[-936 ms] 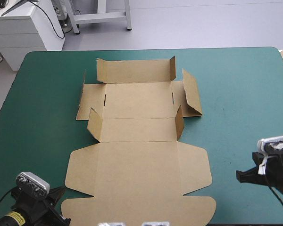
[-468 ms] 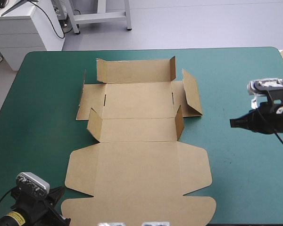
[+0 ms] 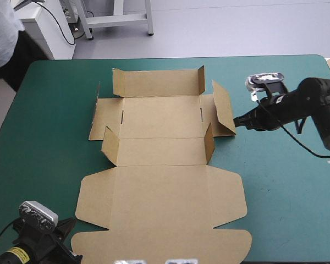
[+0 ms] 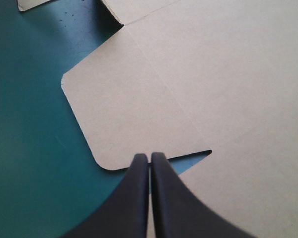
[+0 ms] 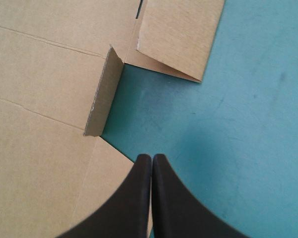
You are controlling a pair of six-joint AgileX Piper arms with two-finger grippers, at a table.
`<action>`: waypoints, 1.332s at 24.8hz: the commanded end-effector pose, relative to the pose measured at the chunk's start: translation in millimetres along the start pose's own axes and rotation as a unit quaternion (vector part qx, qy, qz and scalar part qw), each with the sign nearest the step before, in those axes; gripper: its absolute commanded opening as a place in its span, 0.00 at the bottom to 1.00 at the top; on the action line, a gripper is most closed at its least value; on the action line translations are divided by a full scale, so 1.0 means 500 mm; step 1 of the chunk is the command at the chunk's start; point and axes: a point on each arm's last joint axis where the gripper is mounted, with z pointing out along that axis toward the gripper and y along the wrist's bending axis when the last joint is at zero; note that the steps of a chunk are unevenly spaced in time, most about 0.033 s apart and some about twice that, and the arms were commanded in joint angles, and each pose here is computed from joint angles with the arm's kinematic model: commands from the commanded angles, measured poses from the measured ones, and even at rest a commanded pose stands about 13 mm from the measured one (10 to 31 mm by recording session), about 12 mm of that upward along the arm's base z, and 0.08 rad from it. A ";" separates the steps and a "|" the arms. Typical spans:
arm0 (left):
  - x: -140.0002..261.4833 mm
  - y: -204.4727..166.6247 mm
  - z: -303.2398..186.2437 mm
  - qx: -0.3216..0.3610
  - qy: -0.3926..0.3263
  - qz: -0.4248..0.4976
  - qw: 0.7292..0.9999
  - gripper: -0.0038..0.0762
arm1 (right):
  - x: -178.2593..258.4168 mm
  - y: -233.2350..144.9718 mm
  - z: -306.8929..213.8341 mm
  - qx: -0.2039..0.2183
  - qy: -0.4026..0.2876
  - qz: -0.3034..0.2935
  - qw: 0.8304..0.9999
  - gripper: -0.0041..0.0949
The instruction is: Fold the box
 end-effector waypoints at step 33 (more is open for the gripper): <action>-0.019 0.006 -0.011 -0.017 -0.023 0.005 1.000 0.04 | -0.077 0.088 0.302 -0.029 0.161 -0.050 0.985 0.02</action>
